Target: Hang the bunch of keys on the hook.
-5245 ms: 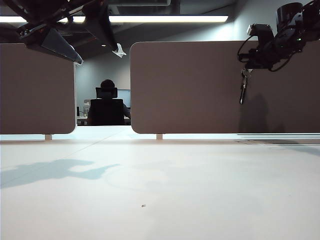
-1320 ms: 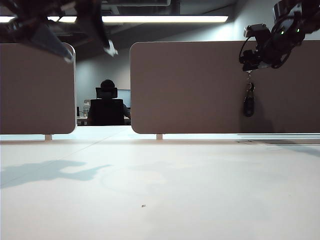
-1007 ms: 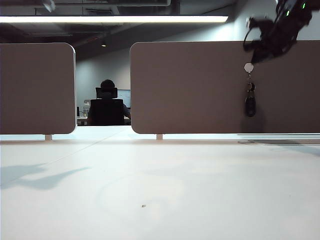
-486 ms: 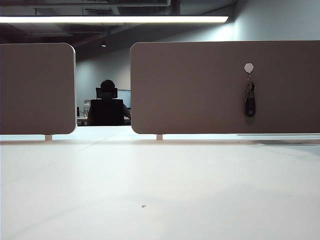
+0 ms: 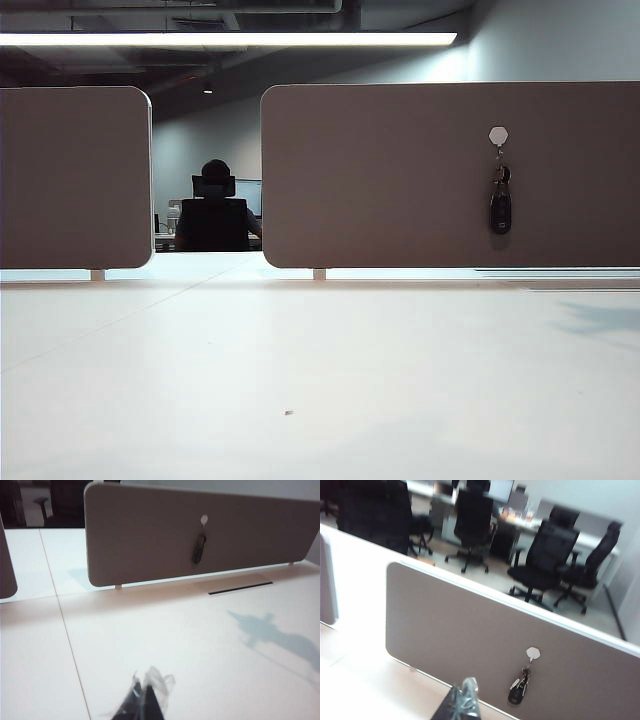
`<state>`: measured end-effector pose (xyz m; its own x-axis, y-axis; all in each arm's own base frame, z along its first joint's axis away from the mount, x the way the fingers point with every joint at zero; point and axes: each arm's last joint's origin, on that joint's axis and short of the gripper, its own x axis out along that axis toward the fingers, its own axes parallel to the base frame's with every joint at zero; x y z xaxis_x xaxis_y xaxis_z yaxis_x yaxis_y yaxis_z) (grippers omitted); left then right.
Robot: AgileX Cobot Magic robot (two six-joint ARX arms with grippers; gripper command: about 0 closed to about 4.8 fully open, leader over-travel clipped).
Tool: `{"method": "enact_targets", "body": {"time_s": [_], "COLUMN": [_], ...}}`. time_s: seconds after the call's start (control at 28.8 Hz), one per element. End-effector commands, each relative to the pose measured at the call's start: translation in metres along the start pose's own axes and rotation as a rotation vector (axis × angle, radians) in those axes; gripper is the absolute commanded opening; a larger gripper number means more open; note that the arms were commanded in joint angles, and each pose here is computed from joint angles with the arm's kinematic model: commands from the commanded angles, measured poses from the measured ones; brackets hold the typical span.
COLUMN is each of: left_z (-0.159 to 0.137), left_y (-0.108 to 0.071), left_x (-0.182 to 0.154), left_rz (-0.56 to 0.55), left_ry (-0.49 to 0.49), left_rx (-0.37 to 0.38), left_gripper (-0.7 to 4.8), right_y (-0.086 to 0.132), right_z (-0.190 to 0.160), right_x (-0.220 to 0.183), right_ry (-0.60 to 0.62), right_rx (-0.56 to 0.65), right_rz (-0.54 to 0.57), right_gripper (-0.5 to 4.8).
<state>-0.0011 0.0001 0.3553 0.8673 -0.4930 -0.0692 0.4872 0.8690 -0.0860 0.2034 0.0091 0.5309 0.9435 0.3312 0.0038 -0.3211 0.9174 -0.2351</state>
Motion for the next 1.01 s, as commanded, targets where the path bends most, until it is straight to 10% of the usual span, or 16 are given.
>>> {"method": "enact_targets", "body": {"time_s": [0.03,0.35,1.01], "left_z": [-0.005,-0.04,-0.123], "left_y": [0.001,0.004,0.012], "left_x": [0.002,0.031,0.094], "left_rz": [0.001,-0.022,-0.007], "left_ry": [-0.01,-0.062,-0.022], "left_rx": [-0.002,-0.081,-0.153], "left_gripper": [-0.05,-0.05,-0.05], "right_y": [0.015,0.055,0.1], "right_z": [-0.005,-0.052,-0.217], "right_x": [-0.038,-0.119,-0.133], "right_ry": [-0.042,-0.128,-0.043], "right_rx": [-0.004,0.111,0.277], "right_rz": [-0.01,-0.054,-0.012], "right_gripper": [-0.09,-0.09,-0.09]}}
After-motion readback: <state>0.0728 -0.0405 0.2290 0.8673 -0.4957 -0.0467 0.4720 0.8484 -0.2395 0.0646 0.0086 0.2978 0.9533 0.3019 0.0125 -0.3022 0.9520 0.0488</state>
